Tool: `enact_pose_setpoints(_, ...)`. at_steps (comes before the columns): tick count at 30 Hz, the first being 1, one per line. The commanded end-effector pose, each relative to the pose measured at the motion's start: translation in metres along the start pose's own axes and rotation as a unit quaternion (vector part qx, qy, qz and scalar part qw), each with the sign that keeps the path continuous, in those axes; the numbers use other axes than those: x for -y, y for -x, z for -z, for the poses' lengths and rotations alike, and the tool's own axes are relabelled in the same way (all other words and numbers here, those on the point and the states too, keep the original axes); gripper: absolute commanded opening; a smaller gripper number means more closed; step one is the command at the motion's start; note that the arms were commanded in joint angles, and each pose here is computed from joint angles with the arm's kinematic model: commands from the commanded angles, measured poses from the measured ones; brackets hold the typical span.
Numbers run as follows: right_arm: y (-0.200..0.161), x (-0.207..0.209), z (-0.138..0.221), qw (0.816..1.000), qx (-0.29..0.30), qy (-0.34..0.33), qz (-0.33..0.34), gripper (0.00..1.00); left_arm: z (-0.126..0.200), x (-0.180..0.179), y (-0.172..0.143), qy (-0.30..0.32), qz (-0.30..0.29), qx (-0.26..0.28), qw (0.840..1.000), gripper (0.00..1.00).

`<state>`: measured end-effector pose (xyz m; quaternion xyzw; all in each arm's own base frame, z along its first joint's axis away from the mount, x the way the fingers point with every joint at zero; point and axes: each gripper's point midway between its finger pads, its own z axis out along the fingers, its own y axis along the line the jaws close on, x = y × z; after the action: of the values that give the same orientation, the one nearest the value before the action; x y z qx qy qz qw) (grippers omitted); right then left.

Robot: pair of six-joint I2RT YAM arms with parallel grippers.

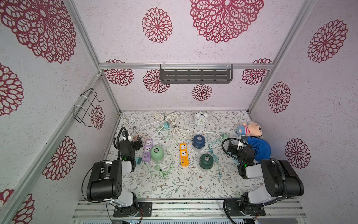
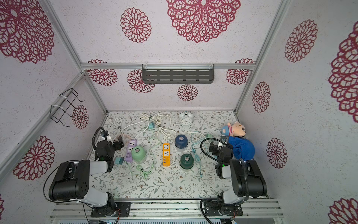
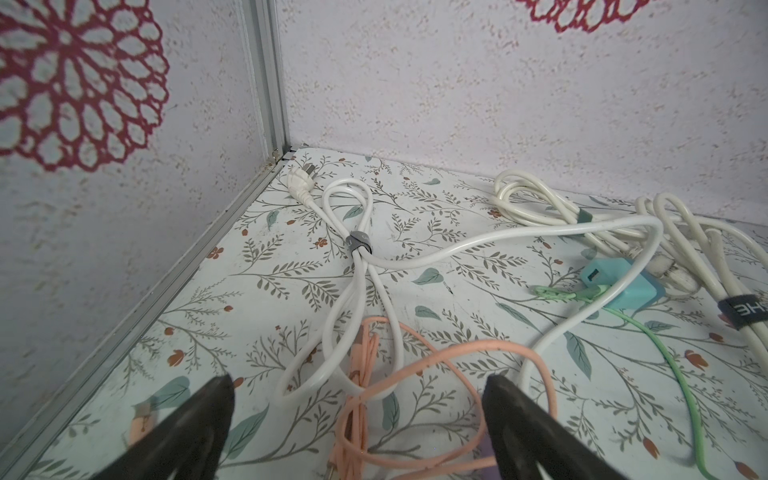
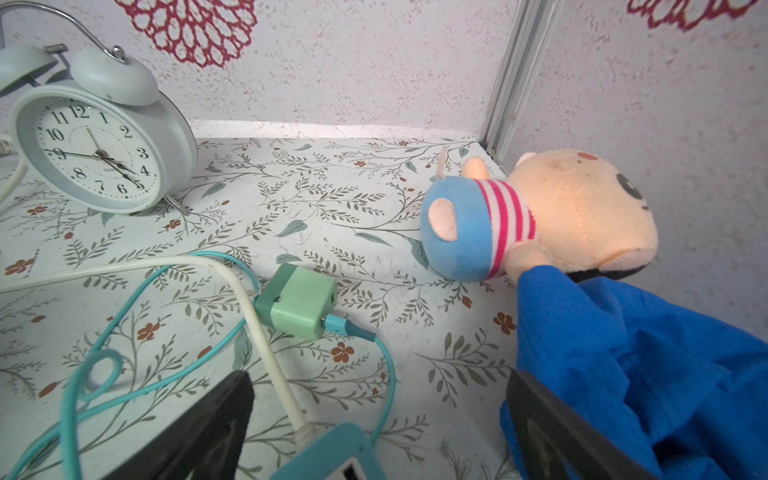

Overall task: Charge the cordless meat grinders
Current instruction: Pick up the charging cable from the center of the board.

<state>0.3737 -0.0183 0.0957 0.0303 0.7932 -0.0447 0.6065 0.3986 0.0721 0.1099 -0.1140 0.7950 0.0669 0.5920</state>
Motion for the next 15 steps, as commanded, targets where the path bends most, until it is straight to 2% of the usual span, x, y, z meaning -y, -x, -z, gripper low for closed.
enact_pose_setpoints(1,0.016,0.000,-0.002,1.000,0.027,-0.004,-0.012,0.99,-0.004,-0.002,0.011,0.005,-0.004,0.016,1.000,0.97)
enact_pose_setpoints(5,0.019,0.003,-0.003,0.999,0.025,-0.012,-0.015,0.99,0.000,-0.002,0.018,0.005,-0.004,0.022,1.000,0.97)
enact_pose_setpoints(9,0.042,0.012,0.003,0.999,0.019,-0.036,-0.025,0.99,0.016,-0.004,0.049,0.031,-0.005,0.016,0.999,0.97)
enact_pose_setpoints(11,0.056,0.017,0.010,0.998,0.016,-0.047,-0.036,0.99,0.029,-0.001,0.071,0.036,0.003,0.031,0.999,0.97)
enact_pose_setpoints(15,0.074,0.044,0.032,0.985,-0.010,-0.122,-0.124,0.99,0.063,0.000,0.109,0.068,0.073,0.033,0.994,0.97)
